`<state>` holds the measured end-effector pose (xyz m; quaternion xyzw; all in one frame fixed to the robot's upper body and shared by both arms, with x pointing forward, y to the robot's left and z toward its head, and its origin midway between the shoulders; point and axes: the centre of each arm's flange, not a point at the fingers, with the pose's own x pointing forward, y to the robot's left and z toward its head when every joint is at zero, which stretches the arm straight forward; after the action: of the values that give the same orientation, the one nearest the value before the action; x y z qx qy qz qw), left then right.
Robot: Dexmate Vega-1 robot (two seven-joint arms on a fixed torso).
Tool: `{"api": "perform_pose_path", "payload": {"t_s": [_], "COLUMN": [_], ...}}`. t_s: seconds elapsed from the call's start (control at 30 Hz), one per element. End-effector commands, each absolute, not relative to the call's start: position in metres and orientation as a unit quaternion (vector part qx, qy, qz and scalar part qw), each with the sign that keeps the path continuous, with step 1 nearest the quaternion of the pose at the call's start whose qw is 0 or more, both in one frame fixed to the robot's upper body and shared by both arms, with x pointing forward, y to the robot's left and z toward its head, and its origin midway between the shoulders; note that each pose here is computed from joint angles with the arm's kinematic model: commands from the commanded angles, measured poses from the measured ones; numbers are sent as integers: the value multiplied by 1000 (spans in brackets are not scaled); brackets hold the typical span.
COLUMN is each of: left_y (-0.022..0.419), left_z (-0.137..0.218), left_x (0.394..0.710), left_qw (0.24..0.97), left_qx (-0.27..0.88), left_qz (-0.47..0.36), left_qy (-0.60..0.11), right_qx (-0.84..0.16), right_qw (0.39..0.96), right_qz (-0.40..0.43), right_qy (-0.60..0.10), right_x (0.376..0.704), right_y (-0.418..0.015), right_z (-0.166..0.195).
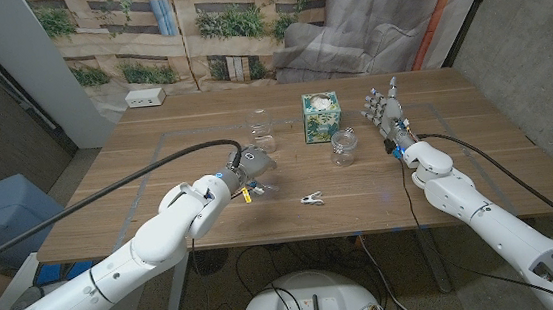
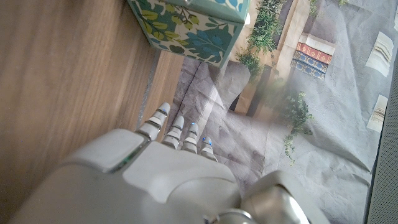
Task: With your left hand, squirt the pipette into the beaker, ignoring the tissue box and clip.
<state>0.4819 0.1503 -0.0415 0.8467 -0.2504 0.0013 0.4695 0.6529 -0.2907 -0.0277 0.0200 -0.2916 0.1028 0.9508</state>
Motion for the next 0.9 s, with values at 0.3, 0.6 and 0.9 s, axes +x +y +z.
{"api": "perform_pose_path", "payload": {"t_s": [0.3, 0.6, 0.9], "left_y": [150, 150, 145], "left_z": [-52, -54, -58], "left_x": [496, 502, 504], "left_qw": [482, 501, 513], "left_qx": [844, 838, 833], "left_qz": [21, 15, 9], "left_qy": [-233, -216, -209], "right_qx": [20, 20, 20], "right_qw": [951, 951, 951], "right_qz": [103, 103, 103], "right_qy": [-292, -292, -292], "right_x": [653, 653, 653], "right_y": [-291, -291, -291], "right_z": [-28, -28, -28]}}
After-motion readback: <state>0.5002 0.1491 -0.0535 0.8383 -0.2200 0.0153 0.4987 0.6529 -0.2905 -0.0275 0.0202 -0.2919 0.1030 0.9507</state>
